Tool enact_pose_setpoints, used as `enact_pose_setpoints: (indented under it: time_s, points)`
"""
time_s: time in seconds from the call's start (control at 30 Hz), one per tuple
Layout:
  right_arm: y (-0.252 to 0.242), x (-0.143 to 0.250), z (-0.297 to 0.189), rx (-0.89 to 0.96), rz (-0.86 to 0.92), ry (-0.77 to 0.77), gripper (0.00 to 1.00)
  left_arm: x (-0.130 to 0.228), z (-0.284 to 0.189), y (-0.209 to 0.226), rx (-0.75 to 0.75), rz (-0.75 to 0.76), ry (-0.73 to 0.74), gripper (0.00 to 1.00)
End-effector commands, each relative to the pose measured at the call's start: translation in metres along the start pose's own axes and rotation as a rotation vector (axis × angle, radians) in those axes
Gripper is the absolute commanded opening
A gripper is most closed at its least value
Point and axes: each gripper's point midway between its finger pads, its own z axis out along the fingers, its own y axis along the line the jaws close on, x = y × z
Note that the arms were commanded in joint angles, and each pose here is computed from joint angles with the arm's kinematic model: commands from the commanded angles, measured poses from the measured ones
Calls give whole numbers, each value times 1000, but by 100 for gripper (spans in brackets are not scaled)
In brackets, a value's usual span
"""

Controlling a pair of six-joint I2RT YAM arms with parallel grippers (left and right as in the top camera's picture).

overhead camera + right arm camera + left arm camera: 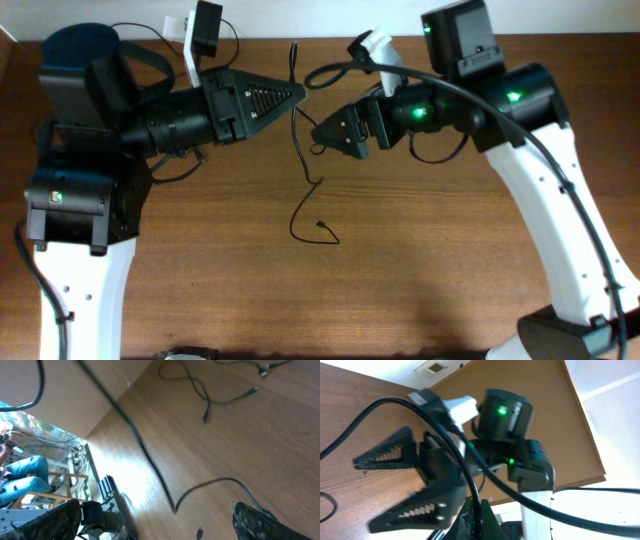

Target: Untangle cables

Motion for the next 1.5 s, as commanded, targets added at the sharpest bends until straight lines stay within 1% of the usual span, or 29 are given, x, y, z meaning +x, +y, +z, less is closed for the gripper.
enact_pose_setpoints:
  time_s: [0.0, 0.17, 0.23, 0.4, 0.57, 0.6, 0.67, 0.7, 0.73, 0.77, 0.8, 0.9, 1.0, 1.13, 1.27, 1.33, 1.47]
  points:
    - [3, 5, 17, -48, -3, 34, 96, -2, -3, -8, 21, 1, 0, 0]
    - [4, 1, 27, -52, -31, 29, 90, -2, -3, -9, 23, -10, -2, 0]
    - [1, -4, 29, -48, -26, 16, 86, -1, -3, -9, 28, -36, 4, 0]
    - [-1, -9, 44, -62, 2, 9, 83, -1, -3, -10, 28, -44, 4, 0]
    - [4, -11, 66, -79, 2, 19, 83, -1, -3, -10, 28, -44, 4, 0]
    - [2, -13, 68, -75, 12, 14, 79, -1, -3, -10, 28, -44, 5, 0]
    - [1, -14, 68, -68, 18, 10, 66, -1, -3, -10, 28, -44, 5, 0]
    - [-3, -14, 68, -45, 35, 9, 38, -1, -3, -10, 28, -44, 4, 0]
    - [-7, -14, 68, -25, 51, 8, 21, -1, -3, -9, 28, -44, 4, 0]
    - [-11, -13, 68, 0, 72, 8, 11, -1, -3, -9, 28, -43, 4, 0]
    - [-13, -12, 68, 9, 76, 12, 4, -1, -3, -9, 27, -43, 3, 0]
    - [-23, -5, 68, 67, 108, 35, 4, -7, -8, -5, 16, -46, -19, 0]
    - [-50, 11, 62, 232, 198, 75, 4, -16, -17, 1, -6, -7, -55, 0]
    - [-78, 28, 47, 372, 310, 108, 4, -20, -28, 16, -53, 7, -81, 0]
    - [-81, 33, 44, 390, 336, 123, 4, -30, -37, 33, -128, -3, -140, 0]
    - [-80, 34, 44, 388, 341, 126, 4, -33, -40, 38, -156, 15, -160, 0]
    - [-79, 33, 44, 386, 352, 122, 4, -35, -42, 47, -201, 14, -178, 0]
